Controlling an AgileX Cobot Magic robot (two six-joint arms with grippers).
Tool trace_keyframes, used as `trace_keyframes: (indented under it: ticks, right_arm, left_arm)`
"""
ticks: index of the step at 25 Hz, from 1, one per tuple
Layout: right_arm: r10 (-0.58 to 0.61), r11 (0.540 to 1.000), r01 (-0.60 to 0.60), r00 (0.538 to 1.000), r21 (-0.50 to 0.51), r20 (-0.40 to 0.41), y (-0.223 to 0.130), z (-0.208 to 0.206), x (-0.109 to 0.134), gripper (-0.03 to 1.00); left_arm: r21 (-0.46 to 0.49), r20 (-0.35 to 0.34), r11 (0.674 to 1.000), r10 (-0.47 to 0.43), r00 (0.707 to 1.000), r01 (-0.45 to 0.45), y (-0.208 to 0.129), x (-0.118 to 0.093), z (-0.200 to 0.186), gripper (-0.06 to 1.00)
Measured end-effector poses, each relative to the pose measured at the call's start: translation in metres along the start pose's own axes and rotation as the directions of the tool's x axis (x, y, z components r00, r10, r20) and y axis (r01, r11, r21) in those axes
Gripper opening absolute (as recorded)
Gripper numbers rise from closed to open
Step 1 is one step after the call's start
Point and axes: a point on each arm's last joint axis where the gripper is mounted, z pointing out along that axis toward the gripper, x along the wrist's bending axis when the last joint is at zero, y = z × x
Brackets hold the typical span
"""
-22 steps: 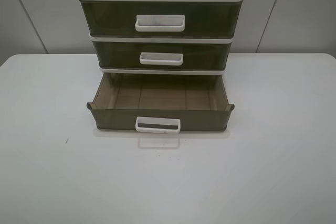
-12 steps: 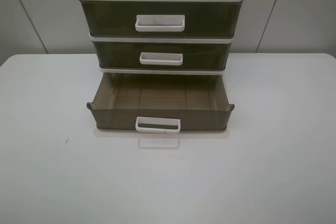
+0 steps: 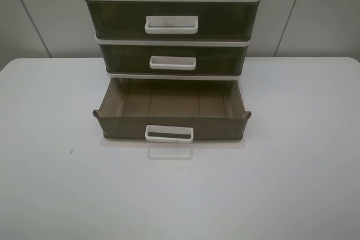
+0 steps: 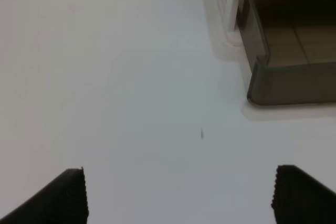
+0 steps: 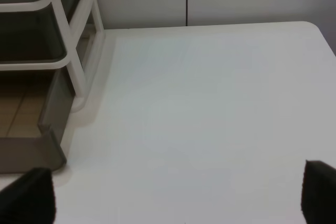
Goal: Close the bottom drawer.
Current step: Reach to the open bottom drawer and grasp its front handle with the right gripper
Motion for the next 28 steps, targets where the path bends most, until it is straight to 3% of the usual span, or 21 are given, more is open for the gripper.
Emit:
trace_keyframes:
  ticks: [6,9,12,19,28]
  right_arm:
    - [-0.008,1.000,0.008,1.000,0.005,-0.021,0.000,0.001,0.000,0.82]
    - [0.000,0.998,0.004,0.998,0.059,-0.068,0.009,0.007,0.004,0.82]
    - [0.013,0.994,-0.001,0.993,0.106,-0.114,0.034,0.009,0.009,0.82]
    - [-0.006,0.994,0.018,0.994,0.110,-0.108,0.088,0.029,0.014,0.82]
    - [0.048,0.966,-0.009,0.988,0.257,-0.149,0.091,0.066,0.024,0.82]
  left_arm:
    - [0.000,0.000,1.000,0.000,1.000,0.000,0.000,0.000,0.000,0.72]
    - [0.000,0.000,1.000,0.000,1.000,0.000,0.000,0.000,0.000,0.72]
    - [0.000,0.000,1.000,0.000,1.000,0.000,0.000,0.000,0.000,0.72]
    - [0.000,0.000,1.000,0.000,1.000,0.000,0.000,0.000,0.000,0.72]
    - [0.000,0.000,1.000,0.000,1.000,0.000,0.000,0.000,0.000,0.72]
